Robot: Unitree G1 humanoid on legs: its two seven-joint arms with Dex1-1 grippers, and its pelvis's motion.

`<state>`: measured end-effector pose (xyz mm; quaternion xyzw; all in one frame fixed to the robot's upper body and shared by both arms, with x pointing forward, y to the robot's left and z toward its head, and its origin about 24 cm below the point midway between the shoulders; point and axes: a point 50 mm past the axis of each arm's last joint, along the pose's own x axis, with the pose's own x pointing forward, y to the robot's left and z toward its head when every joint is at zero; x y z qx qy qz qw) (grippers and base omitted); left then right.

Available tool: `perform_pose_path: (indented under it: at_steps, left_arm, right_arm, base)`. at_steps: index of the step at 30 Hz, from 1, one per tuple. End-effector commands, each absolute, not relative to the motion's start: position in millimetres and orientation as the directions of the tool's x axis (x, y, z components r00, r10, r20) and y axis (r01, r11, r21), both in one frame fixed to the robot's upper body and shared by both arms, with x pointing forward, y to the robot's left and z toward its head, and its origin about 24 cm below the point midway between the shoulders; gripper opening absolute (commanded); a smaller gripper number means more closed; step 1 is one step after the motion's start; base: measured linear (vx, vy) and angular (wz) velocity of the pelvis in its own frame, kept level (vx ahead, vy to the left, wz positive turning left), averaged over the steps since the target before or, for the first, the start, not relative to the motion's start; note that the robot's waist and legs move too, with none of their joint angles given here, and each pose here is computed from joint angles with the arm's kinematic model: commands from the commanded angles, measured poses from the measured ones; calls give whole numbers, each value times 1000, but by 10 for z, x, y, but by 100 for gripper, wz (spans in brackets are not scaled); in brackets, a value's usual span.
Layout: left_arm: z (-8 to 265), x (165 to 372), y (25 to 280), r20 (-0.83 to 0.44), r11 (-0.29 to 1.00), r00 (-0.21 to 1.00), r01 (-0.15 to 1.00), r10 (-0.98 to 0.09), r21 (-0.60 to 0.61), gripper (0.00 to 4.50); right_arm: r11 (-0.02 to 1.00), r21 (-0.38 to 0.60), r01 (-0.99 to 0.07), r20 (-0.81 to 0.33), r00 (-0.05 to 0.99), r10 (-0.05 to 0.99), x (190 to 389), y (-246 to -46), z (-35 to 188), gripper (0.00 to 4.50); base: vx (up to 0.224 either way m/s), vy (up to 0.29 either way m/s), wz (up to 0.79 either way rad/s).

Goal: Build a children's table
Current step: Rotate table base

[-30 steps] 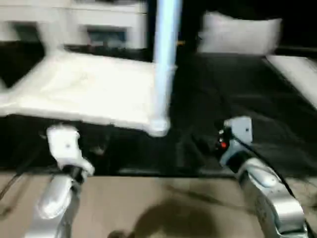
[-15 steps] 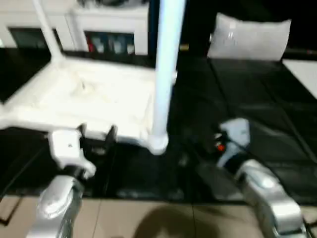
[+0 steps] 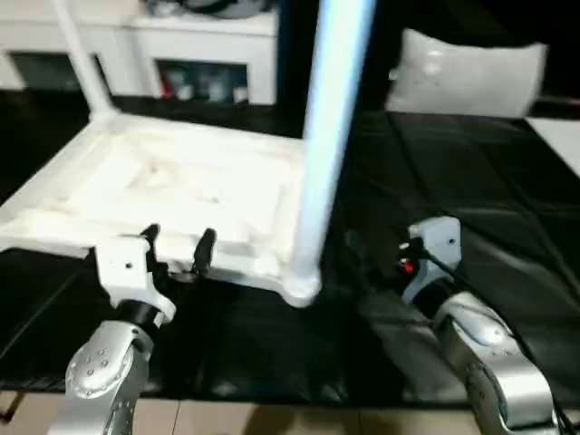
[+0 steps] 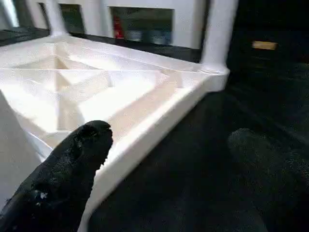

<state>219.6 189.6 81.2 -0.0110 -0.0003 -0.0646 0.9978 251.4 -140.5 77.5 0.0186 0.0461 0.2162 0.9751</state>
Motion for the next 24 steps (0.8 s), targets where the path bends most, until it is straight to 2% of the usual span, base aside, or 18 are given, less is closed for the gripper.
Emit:
perform_pose_path:
  at_steps: [1,3,8,10,13,15,17,19,24]
  left_arm:
    - [801,2210,1865,-2,989,989,147,-148,-12,448]
    - [802,2223,1857,-2,987,987,160,-160,-5,448]
    - [798,2271,1855,1,985,985,170,-170,-1,448]
    - [792,2284,1850,-1,984,984,178,-178,-1,448]
    - [779,2329,1845,-15,978,978,210,-210,3,448]
    - [769,2368,1848,-33,971,970,240,-240,16,448]
    - [758,2424,1874,-58,961,960,275,-274,19,448]
    - [691,2494,1923,-141,948,940,318,-311,30,448]
    - [604,2590,1986,-255,883,871,458,-421,105,448]
  right_arm:
    - [921,31,-389,-91,916,390,2526,-1501,760,450]
    - [922,63,-382,-78,919,386,2539,-1531,768,450]
    - [936,8,-352,-54,935,352,2564,-1611,801,450]
    - [931,35,-364,-54,929,366,2551,-1598,800,450]
    - [941,46,-334,-126,933,337,2540,-1610,733,450]
    - [938,17,-347,-112,931,347,2553,-1601,750,450]
    - [928,-9,-371,-98,924,369,2572,-1584,767,450]
    - [918,-17,-396,-86,916,393,2597,-1571,779,450]
    - [884,-37,-466,-93,882,462,2643,-1564,802,450]
  base:
    - [0,0,0]
    - [0,0,0]
    - [-89,-24,5]
    - [-127,-12,1]
    - [-102,-3,1]
    - [-76,0,0]
    - [-58,2,0]
    - [0,0,0]
    - [0,0,0]
